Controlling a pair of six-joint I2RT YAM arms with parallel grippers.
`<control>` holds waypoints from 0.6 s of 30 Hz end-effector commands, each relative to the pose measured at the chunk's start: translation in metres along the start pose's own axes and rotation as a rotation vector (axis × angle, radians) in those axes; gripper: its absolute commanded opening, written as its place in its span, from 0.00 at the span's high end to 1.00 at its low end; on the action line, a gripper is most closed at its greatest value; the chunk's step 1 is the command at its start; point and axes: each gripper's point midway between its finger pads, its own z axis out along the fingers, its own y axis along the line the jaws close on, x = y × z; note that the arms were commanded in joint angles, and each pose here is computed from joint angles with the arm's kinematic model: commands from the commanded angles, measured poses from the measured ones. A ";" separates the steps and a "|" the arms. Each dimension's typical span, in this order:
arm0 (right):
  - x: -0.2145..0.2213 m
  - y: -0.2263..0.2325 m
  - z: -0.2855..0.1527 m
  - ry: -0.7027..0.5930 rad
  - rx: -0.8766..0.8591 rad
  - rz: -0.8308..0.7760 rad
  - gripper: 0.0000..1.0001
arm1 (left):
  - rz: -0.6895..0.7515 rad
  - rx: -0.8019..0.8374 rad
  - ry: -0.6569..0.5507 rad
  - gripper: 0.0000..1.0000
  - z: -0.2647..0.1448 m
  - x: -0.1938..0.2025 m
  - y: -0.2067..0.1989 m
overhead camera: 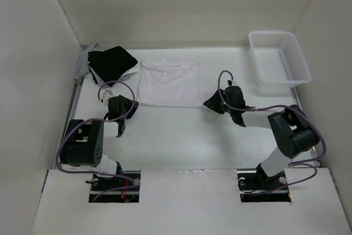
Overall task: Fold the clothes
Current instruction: Fold the tank top
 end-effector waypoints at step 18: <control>0.004 -0.003 0.024 0.033 -0.065 0.124 0.68 | -0.073 -0.005 0.019 0.90 0.026 0.007 0.002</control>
